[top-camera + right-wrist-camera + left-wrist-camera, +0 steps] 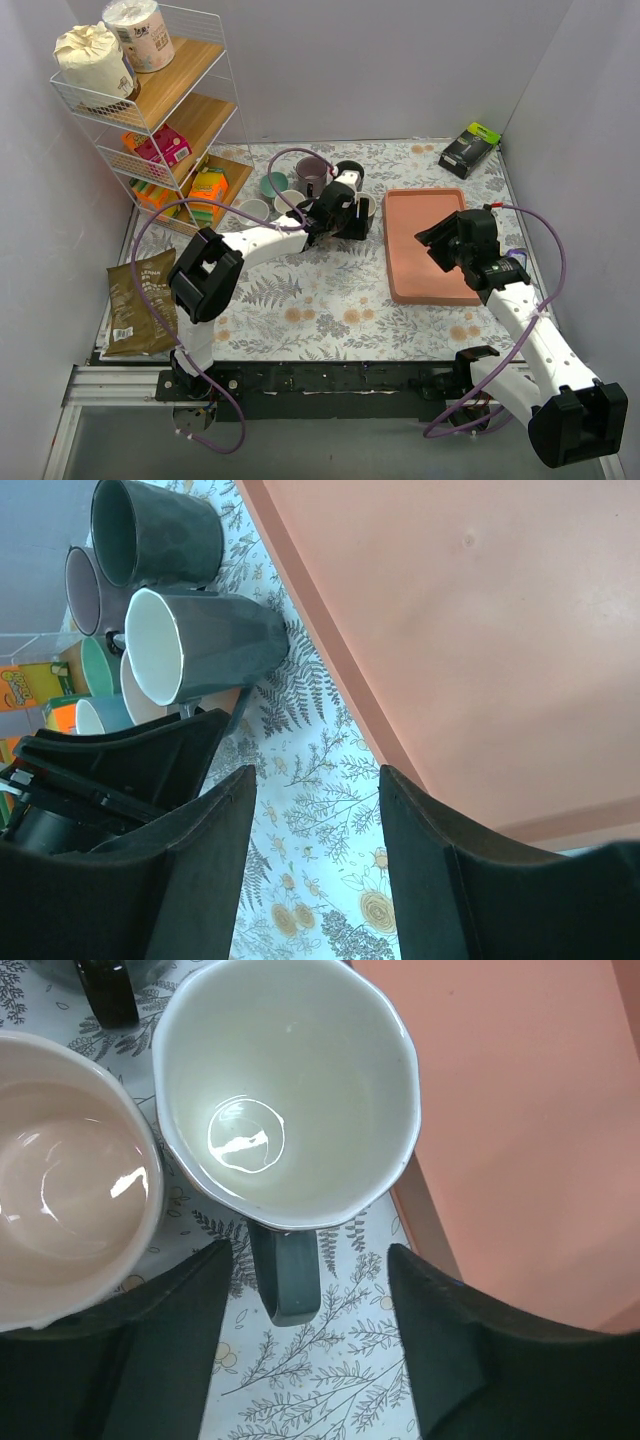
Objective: Turn the mug right side up
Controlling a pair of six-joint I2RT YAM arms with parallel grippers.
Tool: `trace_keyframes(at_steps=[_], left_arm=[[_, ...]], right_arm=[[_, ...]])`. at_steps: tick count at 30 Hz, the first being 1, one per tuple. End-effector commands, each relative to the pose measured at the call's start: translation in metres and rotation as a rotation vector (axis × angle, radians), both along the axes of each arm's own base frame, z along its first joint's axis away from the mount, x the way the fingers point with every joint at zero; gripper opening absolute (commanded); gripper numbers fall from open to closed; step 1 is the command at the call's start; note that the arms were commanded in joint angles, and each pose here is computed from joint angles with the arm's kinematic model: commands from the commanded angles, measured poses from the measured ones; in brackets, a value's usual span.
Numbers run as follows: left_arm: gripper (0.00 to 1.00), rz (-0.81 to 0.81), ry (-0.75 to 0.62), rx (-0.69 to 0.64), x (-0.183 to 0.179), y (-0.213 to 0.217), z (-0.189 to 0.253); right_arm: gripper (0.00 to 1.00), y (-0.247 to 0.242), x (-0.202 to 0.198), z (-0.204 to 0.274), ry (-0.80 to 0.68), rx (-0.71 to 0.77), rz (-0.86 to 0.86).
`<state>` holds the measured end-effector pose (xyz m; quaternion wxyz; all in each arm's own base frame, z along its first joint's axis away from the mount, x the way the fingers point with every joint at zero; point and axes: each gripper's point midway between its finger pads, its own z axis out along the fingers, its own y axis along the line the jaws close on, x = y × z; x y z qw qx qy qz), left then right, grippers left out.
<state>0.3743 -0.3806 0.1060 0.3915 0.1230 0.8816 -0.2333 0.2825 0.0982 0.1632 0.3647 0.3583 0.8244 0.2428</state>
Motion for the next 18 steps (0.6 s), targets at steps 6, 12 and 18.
trace_keyframes(at_steps=[6,12,18], left_arm=[[0.98,-0.007,-0.111,-0.072,-0.011,-0.001,0.074],[0.98,0.018,-0.157,-0.145,-0.041,0.033,0.144],[0.98,0.131,-0.261,-0.090,-0.063,0.099,0.192]], right_arm=[[0.63,-0.008,0.007,0.030,-0.040,-0.002,-0.020],[0.71,-0.027,0.008,0.068,-0.094,-0.127,-0.013],[0.73,-0.045,0.011,0.119,-0.179,-0.282,0.012]])
